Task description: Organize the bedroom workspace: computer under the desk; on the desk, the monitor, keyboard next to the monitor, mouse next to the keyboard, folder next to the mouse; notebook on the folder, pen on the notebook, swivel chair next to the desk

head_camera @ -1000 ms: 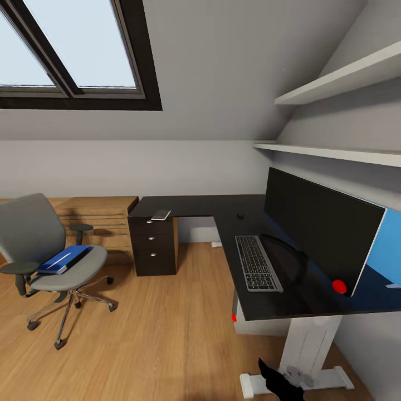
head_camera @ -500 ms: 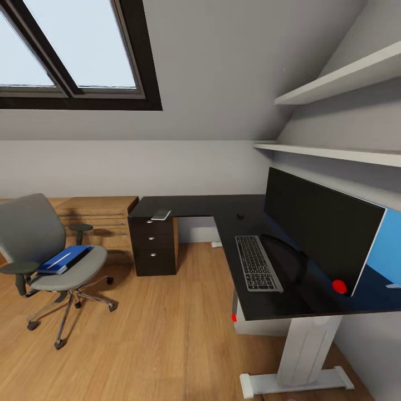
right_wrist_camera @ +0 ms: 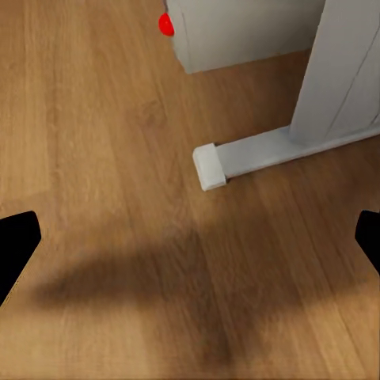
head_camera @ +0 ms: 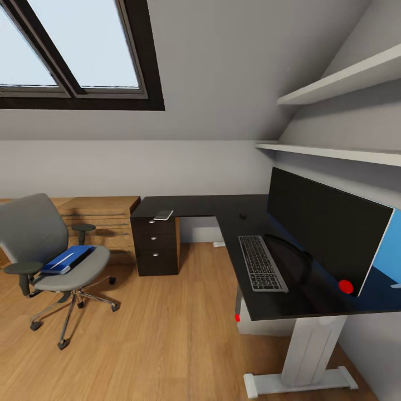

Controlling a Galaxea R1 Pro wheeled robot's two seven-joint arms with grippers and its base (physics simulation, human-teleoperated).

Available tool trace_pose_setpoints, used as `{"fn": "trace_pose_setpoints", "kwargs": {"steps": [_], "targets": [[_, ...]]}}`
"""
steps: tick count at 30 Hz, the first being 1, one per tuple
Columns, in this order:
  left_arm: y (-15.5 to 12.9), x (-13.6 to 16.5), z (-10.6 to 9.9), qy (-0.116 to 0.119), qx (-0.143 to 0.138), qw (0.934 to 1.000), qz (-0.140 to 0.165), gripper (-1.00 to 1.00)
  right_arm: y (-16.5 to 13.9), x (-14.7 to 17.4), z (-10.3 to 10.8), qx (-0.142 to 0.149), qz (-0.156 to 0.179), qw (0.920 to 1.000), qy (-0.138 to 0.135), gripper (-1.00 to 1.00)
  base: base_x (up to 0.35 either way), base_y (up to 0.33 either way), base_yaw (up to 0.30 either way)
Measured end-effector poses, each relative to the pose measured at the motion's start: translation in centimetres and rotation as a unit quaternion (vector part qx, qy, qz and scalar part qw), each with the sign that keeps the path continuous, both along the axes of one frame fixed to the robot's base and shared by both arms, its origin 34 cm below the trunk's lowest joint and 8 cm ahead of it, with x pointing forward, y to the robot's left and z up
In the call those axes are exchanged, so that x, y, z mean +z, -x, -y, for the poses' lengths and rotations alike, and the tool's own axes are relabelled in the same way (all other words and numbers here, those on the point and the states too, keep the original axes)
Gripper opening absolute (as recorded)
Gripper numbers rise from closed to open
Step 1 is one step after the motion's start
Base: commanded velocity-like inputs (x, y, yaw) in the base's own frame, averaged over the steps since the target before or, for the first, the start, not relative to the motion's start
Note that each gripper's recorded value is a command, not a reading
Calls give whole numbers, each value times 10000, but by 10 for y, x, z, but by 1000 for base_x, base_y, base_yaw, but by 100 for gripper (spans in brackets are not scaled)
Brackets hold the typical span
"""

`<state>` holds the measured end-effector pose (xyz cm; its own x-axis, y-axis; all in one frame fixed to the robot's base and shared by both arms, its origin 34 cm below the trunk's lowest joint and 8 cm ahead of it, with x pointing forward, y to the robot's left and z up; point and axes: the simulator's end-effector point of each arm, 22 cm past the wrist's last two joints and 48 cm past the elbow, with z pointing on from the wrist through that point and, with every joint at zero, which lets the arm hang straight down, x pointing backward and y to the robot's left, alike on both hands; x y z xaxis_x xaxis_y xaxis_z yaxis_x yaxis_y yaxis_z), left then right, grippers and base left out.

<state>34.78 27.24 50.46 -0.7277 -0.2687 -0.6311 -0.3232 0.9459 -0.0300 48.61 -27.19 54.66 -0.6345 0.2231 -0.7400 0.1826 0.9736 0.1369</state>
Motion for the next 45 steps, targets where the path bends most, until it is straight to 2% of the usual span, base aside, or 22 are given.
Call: {"fn": "trace_pose_setpoints", "kwargs": {"steps": [16, 40, 45], "targets": [[-3, 3, -2, -32, 15, 9999, 98, 100, 0, 0, -7, 37, 9, 10000, -31, 100, 0, 304, 0], [-3, 3, -3, -34, 51, 9999, 96, 100, 0, 0, -7, 24, 9, 10000, -31, 100, 0, 20, 0], [-2, 3, -3, -37, 48, 9999, 97, 100, 0, 0, -7, 17, 8, 10000, -35, 100, 60, 213, 0]]}}
